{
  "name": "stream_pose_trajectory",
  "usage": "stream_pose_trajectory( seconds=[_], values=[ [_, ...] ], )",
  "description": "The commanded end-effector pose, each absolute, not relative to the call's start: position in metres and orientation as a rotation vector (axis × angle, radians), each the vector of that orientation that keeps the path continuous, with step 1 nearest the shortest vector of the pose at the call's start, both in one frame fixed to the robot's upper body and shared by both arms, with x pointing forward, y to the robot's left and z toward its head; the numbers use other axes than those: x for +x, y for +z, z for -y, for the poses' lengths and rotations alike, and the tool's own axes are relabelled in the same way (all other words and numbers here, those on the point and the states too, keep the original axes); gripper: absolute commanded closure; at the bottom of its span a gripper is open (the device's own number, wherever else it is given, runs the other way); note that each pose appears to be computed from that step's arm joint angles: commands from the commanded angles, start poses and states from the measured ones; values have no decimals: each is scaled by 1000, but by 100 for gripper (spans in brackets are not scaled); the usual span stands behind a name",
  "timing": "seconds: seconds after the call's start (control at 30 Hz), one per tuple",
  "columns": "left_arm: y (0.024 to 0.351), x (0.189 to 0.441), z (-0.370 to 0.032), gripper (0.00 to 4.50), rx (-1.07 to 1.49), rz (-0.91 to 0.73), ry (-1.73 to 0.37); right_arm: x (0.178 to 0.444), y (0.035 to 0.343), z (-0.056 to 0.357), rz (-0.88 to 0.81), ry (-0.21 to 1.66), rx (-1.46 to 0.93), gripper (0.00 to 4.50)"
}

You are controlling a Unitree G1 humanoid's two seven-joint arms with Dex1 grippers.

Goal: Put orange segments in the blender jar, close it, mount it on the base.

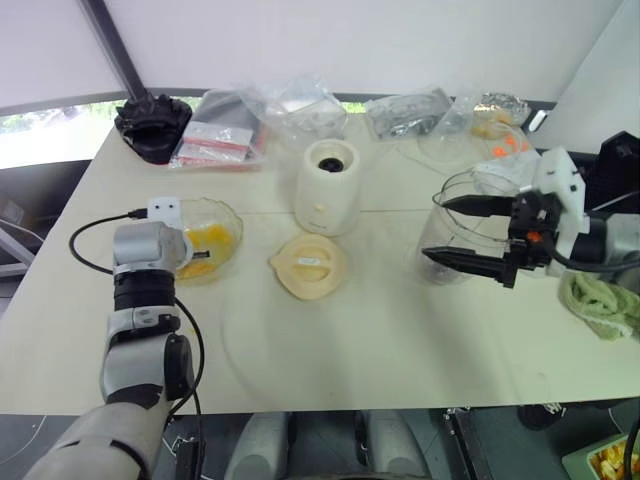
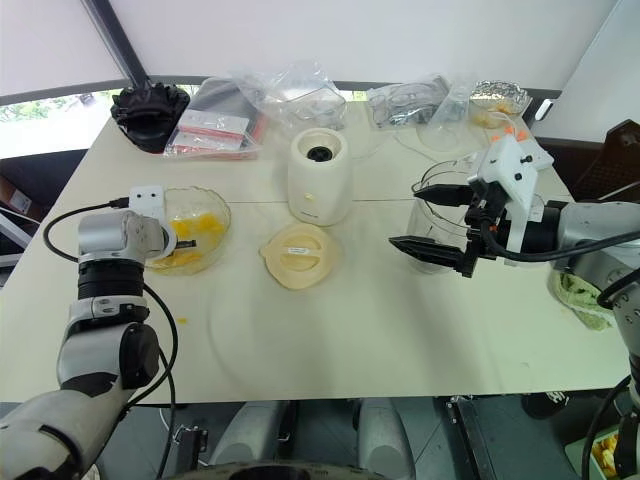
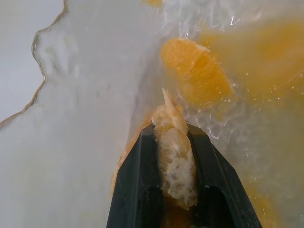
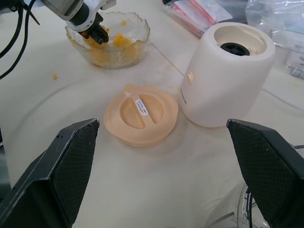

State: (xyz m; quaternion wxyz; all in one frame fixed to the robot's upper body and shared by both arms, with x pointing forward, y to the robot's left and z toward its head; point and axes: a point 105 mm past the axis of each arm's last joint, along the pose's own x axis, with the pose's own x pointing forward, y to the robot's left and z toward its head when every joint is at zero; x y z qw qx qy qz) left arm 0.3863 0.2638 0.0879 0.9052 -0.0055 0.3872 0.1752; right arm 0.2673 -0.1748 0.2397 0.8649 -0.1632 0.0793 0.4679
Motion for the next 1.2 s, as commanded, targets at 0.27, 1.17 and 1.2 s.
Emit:
stream_pose_trajectory(
  seconds=[0.27, 1.17, 1.2],
  values=[
    [159, 398, -265, 402, -102, -438, 348, 265, 249, 171, -116, 991, -376, 0],
    [366, 412, 51, 402, -196, 254, -965, 234, 253, 196, -93, 740, -392, 0],
    [361, 398, 76, 402, -203, 246, -1077, 228, 250, 201, -104, 694, -401, 0]
  ],
)
